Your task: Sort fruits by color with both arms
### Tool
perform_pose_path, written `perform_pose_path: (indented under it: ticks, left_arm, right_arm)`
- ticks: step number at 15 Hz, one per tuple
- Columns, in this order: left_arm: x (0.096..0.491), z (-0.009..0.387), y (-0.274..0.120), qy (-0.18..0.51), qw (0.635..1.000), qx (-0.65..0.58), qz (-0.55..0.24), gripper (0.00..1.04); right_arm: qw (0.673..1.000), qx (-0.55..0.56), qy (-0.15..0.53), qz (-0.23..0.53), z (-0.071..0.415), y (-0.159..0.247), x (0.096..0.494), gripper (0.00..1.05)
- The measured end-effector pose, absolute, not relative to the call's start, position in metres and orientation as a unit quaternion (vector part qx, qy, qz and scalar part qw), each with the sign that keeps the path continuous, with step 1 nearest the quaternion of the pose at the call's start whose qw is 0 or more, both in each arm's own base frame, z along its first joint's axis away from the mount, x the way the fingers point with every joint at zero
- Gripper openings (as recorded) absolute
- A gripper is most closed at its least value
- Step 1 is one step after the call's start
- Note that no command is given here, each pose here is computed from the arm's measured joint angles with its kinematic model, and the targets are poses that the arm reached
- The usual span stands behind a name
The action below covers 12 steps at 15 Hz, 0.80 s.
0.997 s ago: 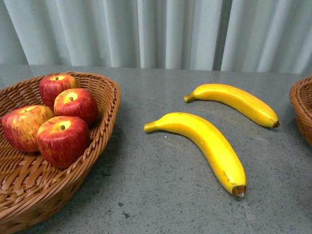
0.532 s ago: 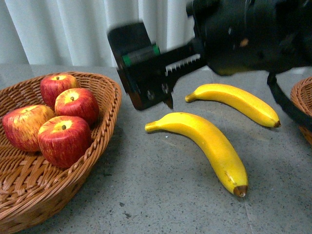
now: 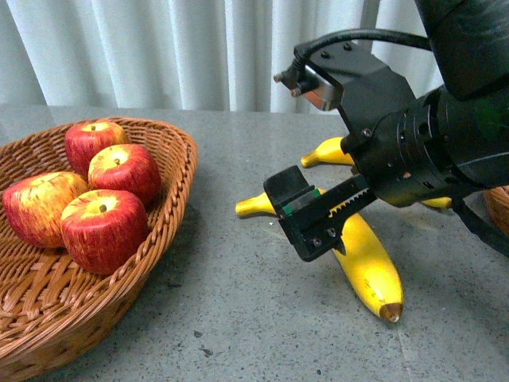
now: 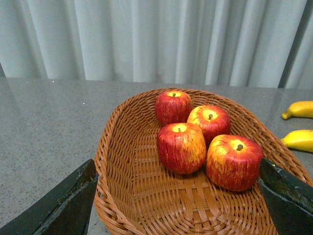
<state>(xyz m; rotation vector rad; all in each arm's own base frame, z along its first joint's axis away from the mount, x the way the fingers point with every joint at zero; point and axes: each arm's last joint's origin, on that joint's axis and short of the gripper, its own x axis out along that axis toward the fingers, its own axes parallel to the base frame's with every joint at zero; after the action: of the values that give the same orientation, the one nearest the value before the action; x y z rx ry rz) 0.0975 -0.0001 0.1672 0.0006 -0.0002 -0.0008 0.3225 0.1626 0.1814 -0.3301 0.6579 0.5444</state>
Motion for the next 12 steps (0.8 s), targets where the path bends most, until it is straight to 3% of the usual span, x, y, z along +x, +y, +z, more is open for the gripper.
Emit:
perform_pose_path:
  ticks: [2, 11, 12]
  left_arm:
    - [0.097, 0.167, 0.000, 0.000, 1.000, 0.000, -0.001, 0.98]
    - [0.097, 0.167, 0.000, 0.000, 1.000, 0.000, 0.000, 0.98]
    - [0.097, 0.167, 0.000, 0.000, 1.000, 0.000, 0.000, 0.98]
  right_arm:
    - [0.888, -0.146, 0.351, 0.257, 0.174, 0.156, 0.325, 0.98]
    - [0.884, -0.145, 0.371, 0.244, 0.154, 0.151, 0.329, 0.98]
    - [0.882, -0.146, 0.375, 0.245, 0.150, 0.150, 0.326, 0.94]
